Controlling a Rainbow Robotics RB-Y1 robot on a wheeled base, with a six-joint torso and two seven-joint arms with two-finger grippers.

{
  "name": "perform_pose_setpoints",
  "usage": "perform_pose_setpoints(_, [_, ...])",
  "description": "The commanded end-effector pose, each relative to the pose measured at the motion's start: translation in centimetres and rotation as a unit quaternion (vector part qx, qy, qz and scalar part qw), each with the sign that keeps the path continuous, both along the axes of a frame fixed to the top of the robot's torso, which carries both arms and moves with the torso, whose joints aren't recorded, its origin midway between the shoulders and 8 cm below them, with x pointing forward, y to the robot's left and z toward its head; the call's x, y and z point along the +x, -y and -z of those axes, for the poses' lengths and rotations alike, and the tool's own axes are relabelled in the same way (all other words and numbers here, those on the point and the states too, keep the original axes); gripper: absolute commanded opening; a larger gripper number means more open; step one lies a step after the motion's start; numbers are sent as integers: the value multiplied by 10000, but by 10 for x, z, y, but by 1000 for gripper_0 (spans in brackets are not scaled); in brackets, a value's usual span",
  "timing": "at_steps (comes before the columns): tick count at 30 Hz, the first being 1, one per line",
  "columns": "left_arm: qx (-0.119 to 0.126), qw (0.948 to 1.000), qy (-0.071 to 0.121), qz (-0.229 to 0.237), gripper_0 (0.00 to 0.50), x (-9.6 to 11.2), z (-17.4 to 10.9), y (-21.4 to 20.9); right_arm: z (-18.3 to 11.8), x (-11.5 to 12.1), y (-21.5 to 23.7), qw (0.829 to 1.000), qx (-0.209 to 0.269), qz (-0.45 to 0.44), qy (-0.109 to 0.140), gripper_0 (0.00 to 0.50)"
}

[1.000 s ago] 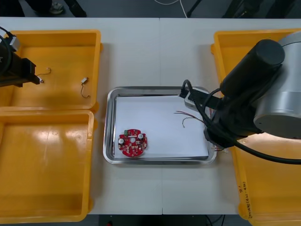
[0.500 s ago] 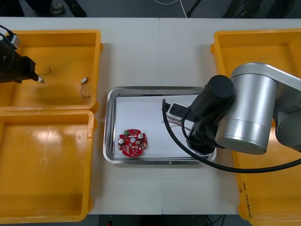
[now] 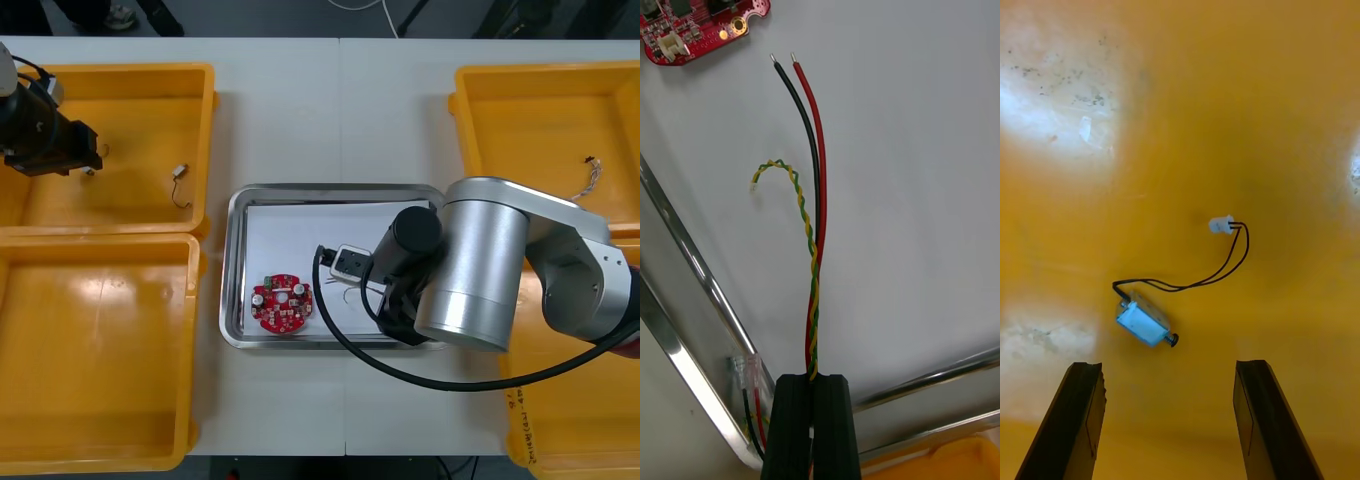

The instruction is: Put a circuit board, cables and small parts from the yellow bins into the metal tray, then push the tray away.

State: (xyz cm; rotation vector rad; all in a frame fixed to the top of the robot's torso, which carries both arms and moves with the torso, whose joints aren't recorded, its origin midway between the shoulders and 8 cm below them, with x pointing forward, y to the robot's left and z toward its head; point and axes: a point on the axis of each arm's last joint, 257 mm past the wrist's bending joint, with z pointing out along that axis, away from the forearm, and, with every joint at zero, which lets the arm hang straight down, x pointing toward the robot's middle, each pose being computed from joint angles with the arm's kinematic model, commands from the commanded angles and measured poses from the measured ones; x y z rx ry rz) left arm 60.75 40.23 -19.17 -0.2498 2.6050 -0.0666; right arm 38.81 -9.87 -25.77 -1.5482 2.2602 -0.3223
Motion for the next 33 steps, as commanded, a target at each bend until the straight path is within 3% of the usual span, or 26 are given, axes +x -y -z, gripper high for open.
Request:
perform_pose_setpoints(1, [499, 9960, 366, 646, 500, 26, -27, 19, 1, 5, -20, 9994, 46, -297, 149, 0])
perform_pose_setpoints(16, [608, 9952, 474, 611, 500, 32, -17, 9, 15, 17, -19, 9996, 135, -178, 147, 0])
perform_pose_setpoints(19, [630, 9950, 476, 604, 500, 32, -12, 5, 15, 17, -19, 9997, 138, -154, 144, 90])
perform_pose_setpoints(20, [635, 9949, 489, 604, 500, 33, -13, 4, 15, 16, -19, 9997, 141, -149, 140, 189])
perform_pose_setpoints(21, [640, 9948, 496, 610, 500, 33, -14, 4, 15, 16, -20, 9997, 144, -158, 149, 247])
perform_pose_setpoints(22, [635, 9949, 491, 614, 500, 33, -13, 4, 15, 17, -19, 9997, 139, -141, 142, 350])
perform_pose_setpoints(23, [635, 9949, 491, 614, 500, 33, -13, 4, 15, 16, -19, 9997, 140, -138, 141, 422])
perform_pose_setpoints(25, [620, 9949, 494, 616, 500, 33, -13, 5, 14, 16, -19, 9997, 137, -127, 145, 500])
perform_pose_setpoints(33, [573, 9953, 495, 608, 500, 32, -11, 6, 5, 14, -19, 9996, 178, -66, 189, 500])
